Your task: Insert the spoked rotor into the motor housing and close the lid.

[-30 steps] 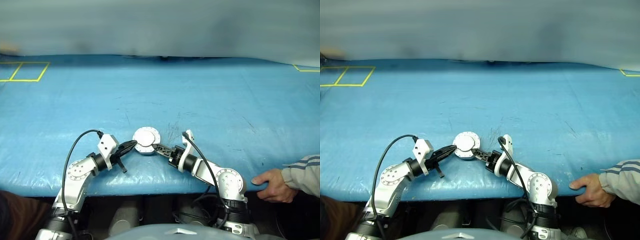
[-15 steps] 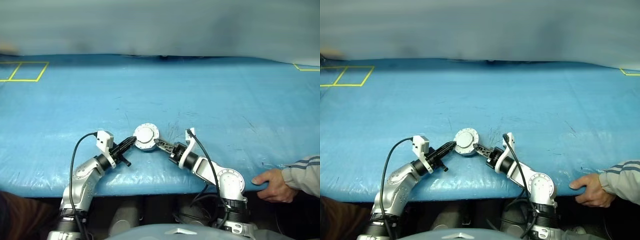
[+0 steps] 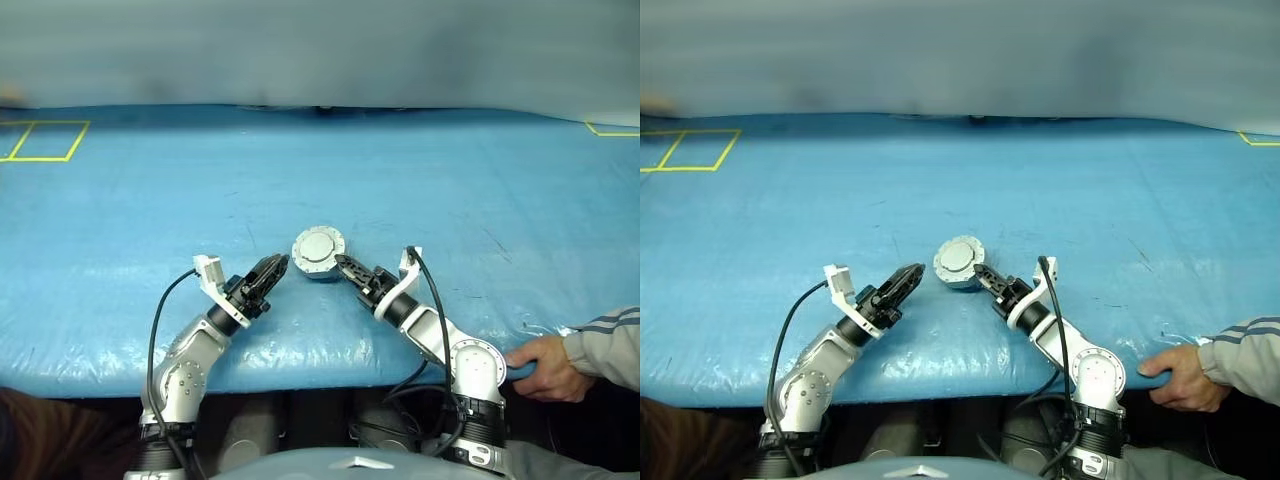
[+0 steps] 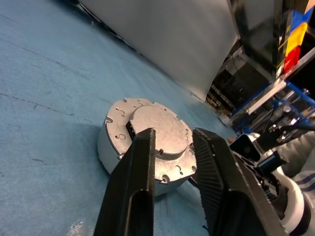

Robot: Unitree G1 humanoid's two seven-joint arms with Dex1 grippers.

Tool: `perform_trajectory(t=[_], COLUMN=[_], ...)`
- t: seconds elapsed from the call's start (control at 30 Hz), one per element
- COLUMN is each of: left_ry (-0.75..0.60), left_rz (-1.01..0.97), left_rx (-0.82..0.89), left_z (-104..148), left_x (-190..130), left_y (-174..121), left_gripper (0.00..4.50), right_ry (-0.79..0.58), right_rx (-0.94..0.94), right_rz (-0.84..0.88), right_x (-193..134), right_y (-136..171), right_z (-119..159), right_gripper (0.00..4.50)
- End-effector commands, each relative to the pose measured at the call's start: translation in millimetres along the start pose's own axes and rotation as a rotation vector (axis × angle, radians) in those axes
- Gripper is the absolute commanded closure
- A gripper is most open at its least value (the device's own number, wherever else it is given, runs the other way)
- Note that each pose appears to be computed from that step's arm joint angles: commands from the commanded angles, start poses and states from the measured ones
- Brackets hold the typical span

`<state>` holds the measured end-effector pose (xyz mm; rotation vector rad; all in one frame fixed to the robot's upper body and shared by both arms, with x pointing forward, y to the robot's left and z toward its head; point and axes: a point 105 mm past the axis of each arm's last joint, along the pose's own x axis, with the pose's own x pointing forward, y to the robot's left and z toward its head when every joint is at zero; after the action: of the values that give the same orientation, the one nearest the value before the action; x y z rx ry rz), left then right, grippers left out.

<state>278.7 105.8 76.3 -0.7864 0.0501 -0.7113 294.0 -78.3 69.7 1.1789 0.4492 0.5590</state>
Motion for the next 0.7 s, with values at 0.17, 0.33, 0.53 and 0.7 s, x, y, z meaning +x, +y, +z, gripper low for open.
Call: perform_trajectory(t=[0.17, 0.33, 0.53, 0.7], left_ry=[-0.088, -0.114, -0.146, -0.152], left_rz=[-0.046, -0.051, -0.129, -0.141], left_rx=[-0.144, -0.269, -0.403, -0.436], left_z=[9, 10, 16, 19], left_x=[4, 7, 12, 18], left_y=[-16, -19, -31, -32], left_gripper=[0.21, 0.03, 0.03, 0.03], right_ry=[-0.073, -0.064, -0.012, 0.014], right_rx=[0.038, 0.049, 0.070, 0.076], right_rz=[0.310, 0.323, 0.324, 0.324], right_x=[11, 12, 14, 14], right_y=[78, 84, 84, 84], right_z=[15, 15, 2, -6], right_gripper=[3.34, 3.34, 3.34, 3.34])
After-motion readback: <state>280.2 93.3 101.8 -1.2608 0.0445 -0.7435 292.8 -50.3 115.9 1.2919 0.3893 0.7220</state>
